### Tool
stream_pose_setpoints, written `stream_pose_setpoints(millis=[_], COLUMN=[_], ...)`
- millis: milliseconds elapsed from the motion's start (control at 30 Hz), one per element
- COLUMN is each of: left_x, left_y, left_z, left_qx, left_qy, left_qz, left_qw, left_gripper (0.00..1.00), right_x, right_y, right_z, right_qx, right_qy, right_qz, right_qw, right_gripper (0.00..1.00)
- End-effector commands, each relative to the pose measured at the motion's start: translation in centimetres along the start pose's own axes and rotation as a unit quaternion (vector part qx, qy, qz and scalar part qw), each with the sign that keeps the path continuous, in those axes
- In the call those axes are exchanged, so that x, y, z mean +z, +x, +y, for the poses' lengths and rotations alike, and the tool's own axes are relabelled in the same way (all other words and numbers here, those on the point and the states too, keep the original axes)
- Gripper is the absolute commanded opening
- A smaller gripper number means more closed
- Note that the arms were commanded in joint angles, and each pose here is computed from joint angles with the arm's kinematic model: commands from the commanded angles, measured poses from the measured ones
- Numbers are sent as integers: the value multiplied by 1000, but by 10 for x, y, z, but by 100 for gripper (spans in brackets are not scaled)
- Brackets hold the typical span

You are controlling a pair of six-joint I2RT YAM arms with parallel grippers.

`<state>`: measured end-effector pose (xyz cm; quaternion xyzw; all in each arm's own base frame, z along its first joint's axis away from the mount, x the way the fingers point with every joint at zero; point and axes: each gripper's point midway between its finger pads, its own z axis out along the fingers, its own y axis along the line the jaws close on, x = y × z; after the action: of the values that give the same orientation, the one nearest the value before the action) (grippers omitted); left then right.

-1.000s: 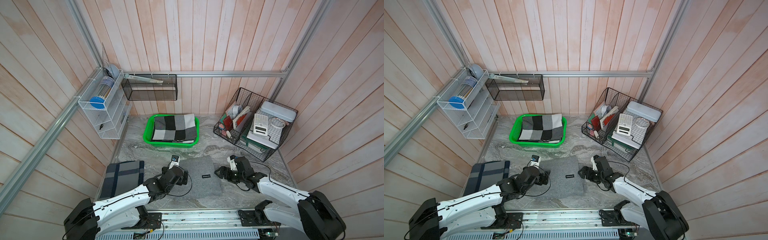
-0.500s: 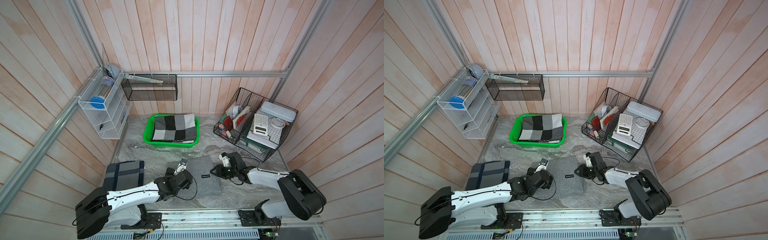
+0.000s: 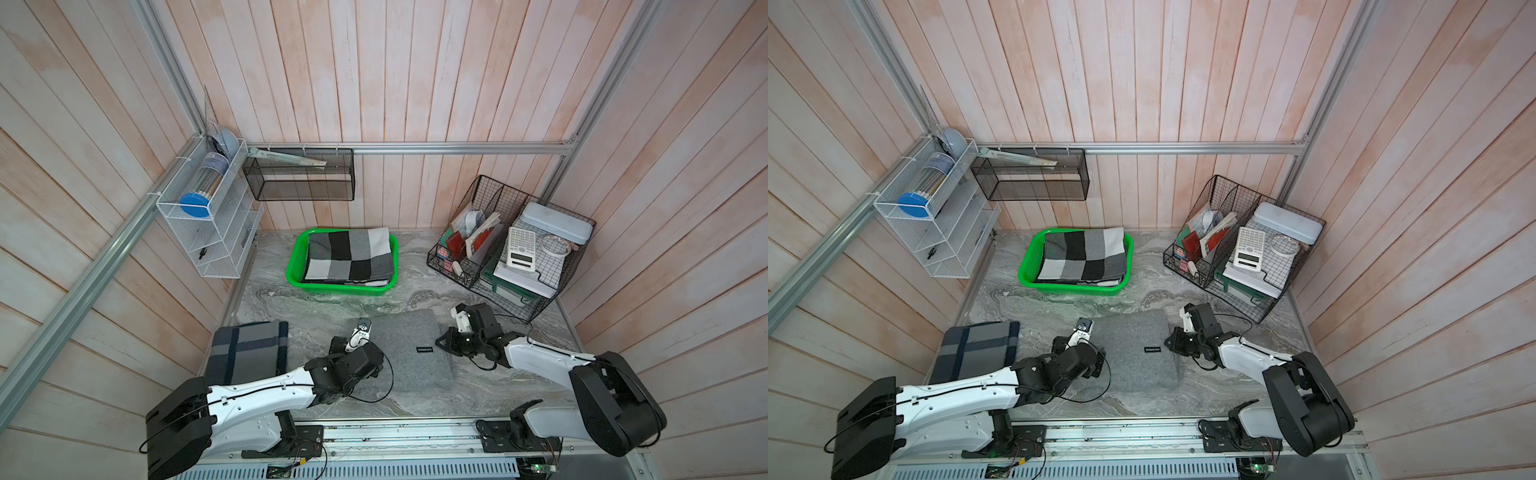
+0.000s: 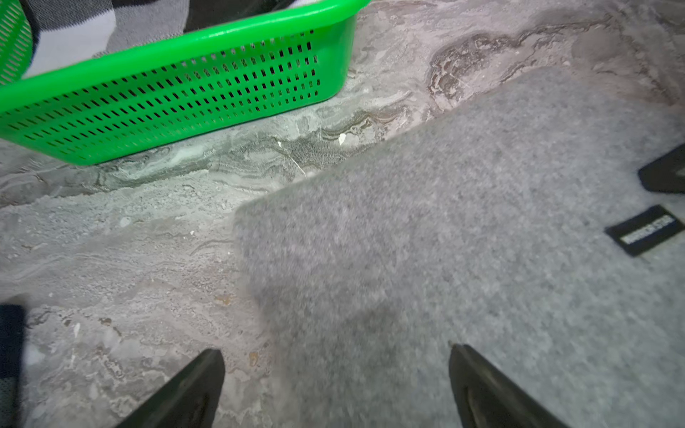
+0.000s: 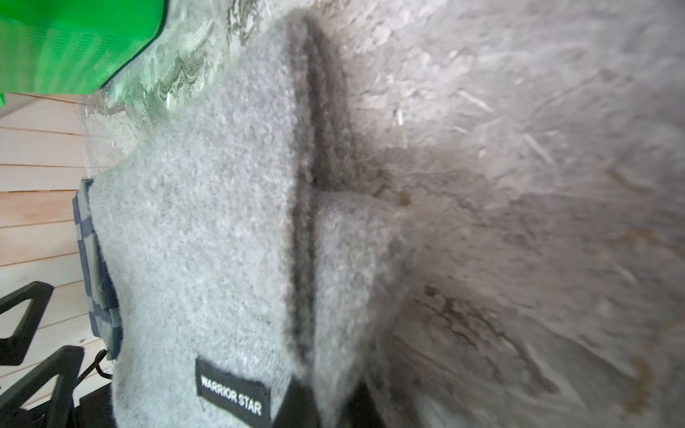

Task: Put the folded scarf in the basket
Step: Pick up the scarf at the center of the board.

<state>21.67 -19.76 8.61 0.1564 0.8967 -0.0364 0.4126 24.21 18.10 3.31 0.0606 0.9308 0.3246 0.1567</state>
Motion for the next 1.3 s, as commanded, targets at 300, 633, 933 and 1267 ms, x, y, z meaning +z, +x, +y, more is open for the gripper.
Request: stream_pose_setpoints(millis=[300,633,933,1267], left_x=[23,46,35,-13], left_y=[24,24,-8,-73], left_z=[-9,-41,-57,-40], left_qx=[-136,-152,-152,-131], left_qy=[54,91,126,119], left_qz=[20,38,17,-58], left_qw=[989,983,980,982], left_gripper=[93,60,0,0], right_x=[-6,-4,-23,-85], right_y=[13,15,7,-30], right_z=[-20,-14,17,81], right_qx=[10,13,-20,-69], right_qy=[20,-1,-39,-76], right_qz=[13,19,-8,-102], right_qw=[1000,1000,999,989], right_gripper=[0,0,0,0])
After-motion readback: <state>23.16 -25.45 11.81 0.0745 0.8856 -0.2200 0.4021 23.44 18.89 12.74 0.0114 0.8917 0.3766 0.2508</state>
